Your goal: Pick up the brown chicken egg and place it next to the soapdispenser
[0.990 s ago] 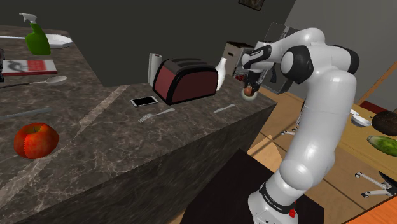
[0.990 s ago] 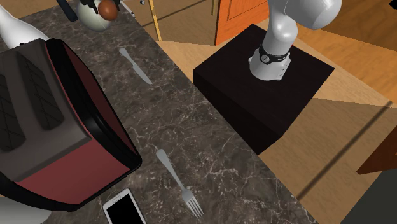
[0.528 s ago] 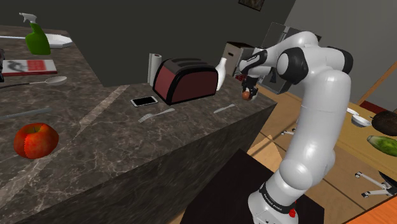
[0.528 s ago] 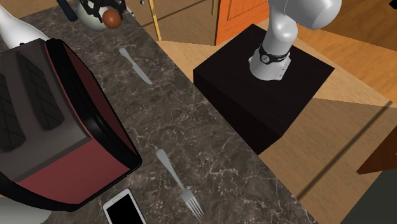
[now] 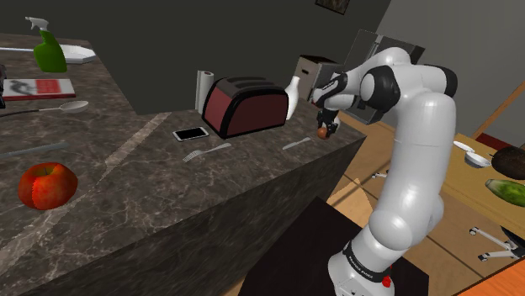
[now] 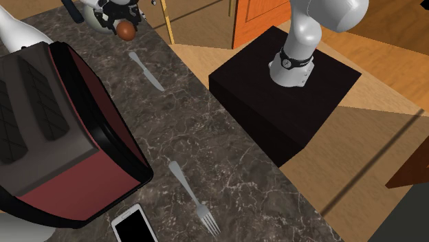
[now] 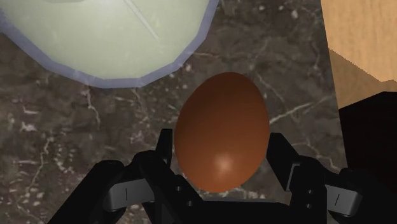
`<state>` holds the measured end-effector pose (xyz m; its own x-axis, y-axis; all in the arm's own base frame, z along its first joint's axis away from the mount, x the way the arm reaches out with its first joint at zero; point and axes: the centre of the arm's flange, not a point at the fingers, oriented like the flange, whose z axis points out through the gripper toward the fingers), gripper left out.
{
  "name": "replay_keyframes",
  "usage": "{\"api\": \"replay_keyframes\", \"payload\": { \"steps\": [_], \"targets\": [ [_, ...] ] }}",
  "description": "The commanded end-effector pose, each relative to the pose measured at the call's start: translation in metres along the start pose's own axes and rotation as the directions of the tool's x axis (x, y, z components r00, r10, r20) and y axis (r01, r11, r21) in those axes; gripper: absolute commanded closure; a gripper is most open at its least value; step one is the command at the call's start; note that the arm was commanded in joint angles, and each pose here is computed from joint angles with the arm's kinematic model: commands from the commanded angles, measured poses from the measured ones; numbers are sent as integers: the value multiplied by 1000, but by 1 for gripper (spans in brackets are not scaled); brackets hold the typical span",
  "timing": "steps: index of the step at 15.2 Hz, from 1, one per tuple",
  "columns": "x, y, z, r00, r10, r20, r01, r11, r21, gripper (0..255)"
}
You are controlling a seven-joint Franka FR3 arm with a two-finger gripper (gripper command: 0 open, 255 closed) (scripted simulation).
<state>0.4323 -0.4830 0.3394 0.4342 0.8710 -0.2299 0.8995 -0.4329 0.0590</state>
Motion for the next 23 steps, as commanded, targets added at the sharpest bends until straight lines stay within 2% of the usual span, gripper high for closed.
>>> {"api": "replay_keyframes", "payload": {
  "steps": [1,7,8,13,17,23],
  "targets": [
    [2,0,6,1000,0,0,0,1000,0,255],
    [2,0,6,1000,0,0,0,1000,0,255],
    [2,0,6,1000,0,0,0,1000,-1,0],
    [2,0,6,1000,0,0,0,1000,0,0],
    [2,0,-44,1000,0,0,0,1000,0,0],
    [2,0,-44,1000,0,0,0,1000,0,0]
  ]
}}
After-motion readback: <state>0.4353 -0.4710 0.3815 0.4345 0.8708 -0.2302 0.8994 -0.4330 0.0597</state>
